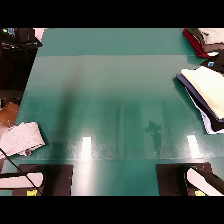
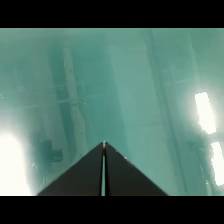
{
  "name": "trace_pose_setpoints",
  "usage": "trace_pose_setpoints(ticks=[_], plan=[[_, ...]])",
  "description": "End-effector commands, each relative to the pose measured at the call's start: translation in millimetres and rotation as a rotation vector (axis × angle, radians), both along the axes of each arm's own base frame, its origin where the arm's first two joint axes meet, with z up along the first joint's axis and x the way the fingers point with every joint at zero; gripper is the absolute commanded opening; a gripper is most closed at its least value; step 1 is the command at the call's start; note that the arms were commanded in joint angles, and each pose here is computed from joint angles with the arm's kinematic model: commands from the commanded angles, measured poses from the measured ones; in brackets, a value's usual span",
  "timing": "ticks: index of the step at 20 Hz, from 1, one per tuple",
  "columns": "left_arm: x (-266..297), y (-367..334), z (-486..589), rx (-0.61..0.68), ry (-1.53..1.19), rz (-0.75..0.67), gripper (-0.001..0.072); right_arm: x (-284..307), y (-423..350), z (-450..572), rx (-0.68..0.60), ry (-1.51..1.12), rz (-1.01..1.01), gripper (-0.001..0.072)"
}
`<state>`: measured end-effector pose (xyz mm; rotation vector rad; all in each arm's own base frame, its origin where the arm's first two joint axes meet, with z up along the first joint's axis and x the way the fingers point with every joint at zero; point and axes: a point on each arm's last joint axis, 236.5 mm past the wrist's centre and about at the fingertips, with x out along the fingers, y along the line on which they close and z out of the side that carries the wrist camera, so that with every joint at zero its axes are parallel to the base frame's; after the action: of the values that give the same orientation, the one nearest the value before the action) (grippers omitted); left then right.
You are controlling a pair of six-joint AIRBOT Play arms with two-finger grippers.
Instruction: Fold the shirts.
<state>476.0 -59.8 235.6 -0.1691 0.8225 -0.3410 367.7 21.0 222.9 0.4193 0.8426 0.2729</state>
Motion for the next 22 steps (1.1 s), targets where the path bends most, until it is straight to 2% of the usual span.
trace_pose_setpoints(ticks=[1, 15, 18, 22], plan=[[-0.1, -0.2, 0.9, 0.000, -0.002, 0.000, 0.0024, 0.4, 0.5, -0.2, 0.001, 0.000, 0.001, 0.0014], [-0.6, -1.8, 1.0, -0.011, 0.002, 0.000, 0.0023, 0.5, 0.5, -0.1, 0.001, -0.001, 0.001, 0.0014], [-26.3, -1.4, -13.3, -0.015, 0.134, 0.013, 0.0020, -0.1, 1.1, -0.4, 0.002, 0.002, 0.003, 0.0014], [-84.8, 46.2, -36.1, 0.188, 0.295, 0.108, 0.0021, 0.0, 0.9, -0.4, 0.001, 0.001, 0.003, 0.0014]])
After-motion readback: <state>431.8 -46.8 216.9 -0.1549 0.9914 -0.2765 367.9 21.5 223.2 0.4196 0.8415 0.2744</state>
